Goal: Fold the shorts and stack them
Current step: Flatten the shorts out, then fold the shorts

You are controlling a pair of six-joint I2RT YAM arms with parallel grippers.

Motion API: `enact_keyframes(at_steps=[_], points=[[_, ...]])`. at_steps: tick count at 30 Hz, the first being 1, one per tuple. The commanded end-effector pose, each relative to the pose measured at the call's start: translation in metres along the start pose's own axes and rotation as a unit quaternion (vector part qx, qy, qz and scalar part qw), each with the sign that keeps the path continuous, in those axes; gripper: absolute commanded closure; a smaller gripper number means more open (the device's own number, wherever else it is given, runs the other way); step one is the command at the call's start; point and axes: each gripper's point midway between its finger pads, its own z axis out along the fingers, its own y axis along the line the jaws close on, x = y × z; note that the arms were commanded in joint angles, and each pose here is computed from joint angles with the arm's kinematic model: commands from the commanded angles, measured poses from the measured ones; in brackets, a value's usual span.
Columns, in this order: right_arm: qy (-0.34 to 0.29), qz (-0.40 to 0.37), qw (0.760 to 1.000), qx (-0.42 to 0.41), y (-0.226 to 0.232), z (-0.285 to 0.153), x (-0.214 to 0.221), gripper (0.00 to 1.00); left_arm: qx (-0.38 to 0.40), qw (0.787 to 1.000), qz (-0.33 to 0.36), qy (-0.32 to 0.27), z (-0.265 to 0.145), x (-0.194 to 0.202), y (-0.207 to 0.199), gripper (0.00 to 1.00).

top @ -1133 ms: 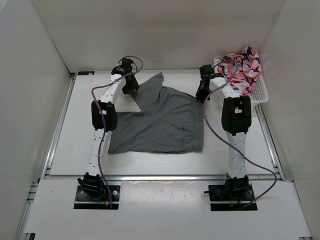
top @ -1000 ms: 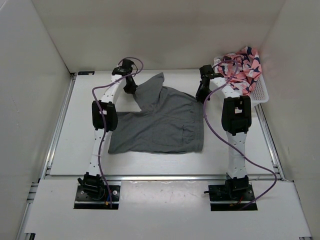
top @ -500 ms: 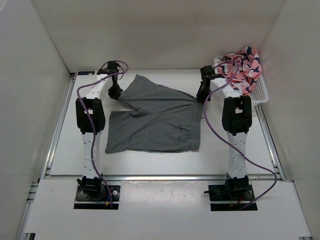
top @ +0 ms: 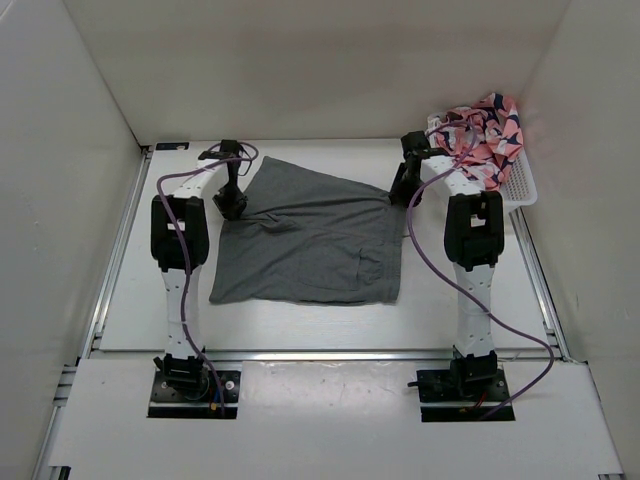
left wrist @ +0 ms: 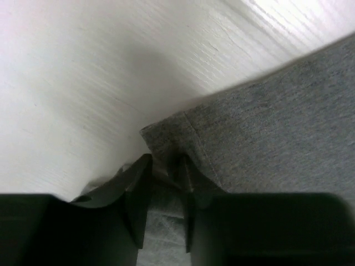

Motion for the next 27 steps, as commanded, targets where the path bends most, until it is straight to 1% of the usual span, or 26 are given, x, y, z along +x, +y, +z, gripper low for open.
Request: enact_keyframes(at_steps=[1, 2, 3, 4, 5, 6, 7, 9, 10, 11, 12, 13, 14, 15, 16, 17, 18, 19, 20, 21, 22, 23, 24, 25, 26, 27], points=[[-0.047, -0.021, 0.998, -0.047, 0.020, -0.045, -0.029, 0.51, 0.020, 0.999, -0.010, -0.034, -0.033, -0.021, -0.001, 0.59], [-0.053, -0.021, 0.997, -0.051, 0.021, -0.051, -0.032, 0.46, 0.028, 0.999, -0.014, -0.043, -0.044, -0.026, -0.002, 0.45], [-0.056, -0.031, 0.996, -0.061, 0.028, -0.058, -0.031, 0.40, 0.032, 0.998, -0.011, -0.049, -0.051, -0.029, -0.001, 0.37], [-0.066, -0.032, 0.995, -0.072, 0.033, -0.073, -0.036, 0.38, 0.030, 0.998, -0.013, -0.056, -0.058, -0.031, 0.002, 0.32], [-0.073, -0.035, 0.994, -0.078, 0.038, -0.081, -0.036, 0.34, 0.040, 0.997, -0.017, -0.068, -0.077, -0.037, 0.004, 0.31], [-0.085, -0.035, 0.992, -0.085, 0.041, -0.090, -0.042, 0.32, 0.039, 0.996, -0.019, -0.074, -0.083, -0.038, 0.007, 0.24], [-0.098, -0.040, 0.989, -0.101, 0.050, -0.109, -0.044, 0.29, 0.041, 0.996, -0.019, -0.076, -0.091, -0.037, 0.011, 0.23], [-0.113, -0.045, 0.986, -0.113, 0.058, -0.128, -0.046, 0.25, 0.041, 0.995, -0.027, -0.086, -0.112, -0.035, 0.027, 0.23], [-0.129, -0.051, 0.982, -0.127, 0.066, -0.150, -0.047, 0.23, 0.038, 0.995, -0.033, -0.089, -0.117, -0.032, 0.034, 0.23], [-0.135, -0.054, 0.980, -0.133, 0.070, -0.158, -0.045, 0.15, 0.037, 0.995, -0.032, -0.088, -0.121, -0.026, 0.040, 0.24], [-0.148, -0.061, 0.976, -0.147, 0.078, -0.180, -0.041, 0.12, 0.030, 0.995, -0.042, -0.081, -0.125, -0.012, 0.057, 0.24], [-0.162, -0.063, 0.974, -0.143, 0.077, -0.189, -0.040, 0.12, 0.027, 0.996, -0.051, -0.075, -0.126, -0.002, 0.065, 0.26], [-0.153, -0.067, 0.977, -0.133, 0.073, -0.185, -0.027, 0.08, 0.028, 0.996, -0.056, -0.062, -0.126, 0.012, 0.070, 0.26], [-0.168, -0.068, 0.973, -0.145, 0.078, -0.205, -0.022, 0.00, 0.040, 0.995, -0.065, -0.064, -0.136, 0.021, 0.077, 0.26], [-0.168, -0.066, 0.974, -0.139, 0.074, -0.209, -0.014, 0.00, 0.022, 0.997, -0.068, -0.033, -0.120, 0.050, 0.091, 0.26], [-0.164, -0.064, 0.975, -0.134, 0.067, -0.213, 0.003, 0.00, 0.035, 0.996, -0.072, -0.025, -0.126, 0.063, 0.097, 0.26], [-0.162, -0.059, 0.977, -0.128, 0.059, -0.212, 0.012, 0.00, 0.014, 0.998, -0.069, 0.005, -0.112, 0.092, 0.112, 0.26], [-0.159, -0.060, 0.976, -0.132, 0.058, -0.212, 0.023, 0.00, 0.007, 0.997, -0.079, 0.013, -0.110, 0.104, 0.120, 0.26], [-0.164, -0.063, 0.975, -0.139, 0.052, -0.226, 0.035, 0.00, 0.010, 0.996, -0.084, 0.028, -0.109, 0.117, 0.124, 0.26], [-0.135, -0.056, 0.982, -0.121, 0.035, -0.206, 0.061, 0.00, 0.021, 0.995, -0.097, 0.027, -0.113, 0.123, 0.129, 0.26], [-0.125, -0.057, 0.984, -0.115, 0.025, -0.203, 0.074, 0.09, 0.011, 0.994, -0.097, 0.052, -0.105, 0.147, 0.140, 0.26], [-0.126, -0.053, 0.982, -0.127, 0.019, -0.214, 0.088, 0.12, 0.018, 0.993, -0.105, 0.058, -0.104, 0.154, 0.140, 0.26], [-0.088, -0.042, 0.989, -0.109, 0.000, -0.194, 0.121, 0.15, 0.030, 0.991, -0.110, 0.067, -0.103, 0.161, 0.139, 0.24], [-0.072, -0.035, 0.991, -0.112, -0.008, -0.191, 0.137, 0.16, 0.030, 0.990, -0.114, 0.075, -0.100, 0.173, 0.144, 0.23], [-0.073, -0.018, 0.989, -0.129, -0.016, -0.202, 0.148, 0.23, 0.029, 0.989, -0.123, 0.082, -0.096, 0.177, 0.146, 0.23], [-0.035, -0.009, 0.992, -0.123, -0.031, -0.185, 0.182, 0.23, 0.039, 0.988, -0.124, 0.085, -0.096, 0.180, 0.143, 0.17]])
